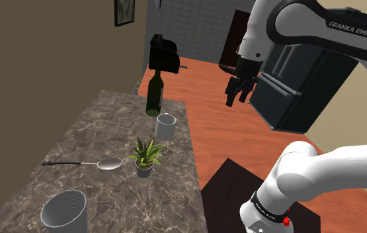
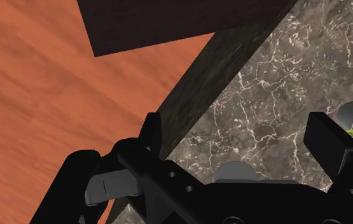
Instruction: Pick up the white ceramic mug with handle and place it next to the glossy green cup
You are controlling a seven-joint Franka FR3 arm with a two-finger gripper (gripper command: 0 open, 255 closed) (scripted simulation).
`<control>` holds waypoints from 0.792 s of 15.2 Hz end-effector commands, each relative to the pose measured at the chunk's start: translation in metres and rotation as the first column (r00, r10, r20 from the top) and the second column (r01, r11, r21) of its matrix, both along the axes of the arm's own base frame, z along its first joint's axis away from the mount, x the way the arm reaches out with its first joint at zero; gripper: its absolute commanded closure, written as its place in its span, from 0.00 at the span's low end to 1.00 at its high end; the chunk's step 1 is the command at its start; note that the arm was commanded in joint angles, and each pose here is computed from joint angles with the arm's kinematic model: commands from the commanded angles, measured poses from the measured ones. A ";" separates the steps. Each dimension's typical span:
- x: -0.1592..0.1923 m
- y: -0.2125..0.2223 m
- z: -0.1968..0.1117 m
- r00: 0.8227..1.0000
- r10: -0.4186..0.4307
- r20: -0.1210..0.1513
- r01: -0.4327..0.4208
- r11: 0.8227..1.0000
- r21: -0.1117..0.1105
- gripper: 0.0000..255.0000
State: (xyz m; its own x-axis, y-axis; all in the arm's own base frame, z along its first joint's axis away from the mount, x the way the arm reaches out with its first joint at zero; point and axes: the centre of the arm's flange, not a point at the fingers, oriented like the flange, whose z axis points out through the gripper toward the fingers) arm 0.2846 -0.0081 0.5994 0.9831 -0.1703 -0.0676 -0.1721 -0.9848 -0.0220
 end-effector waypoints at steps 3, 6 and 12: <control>0.018 0.007 -0.016 1.000 -0.002 0.011 0.002 1.000 -0.005 0.00; 0.046 0.017 -0.041 1.000 -0.005 0.027 0.005 1.000 -0.013 0.00; 0.102 0.036 -0.088 0.998 -0.011 0.060 0.012 0.999 -0.029 0.00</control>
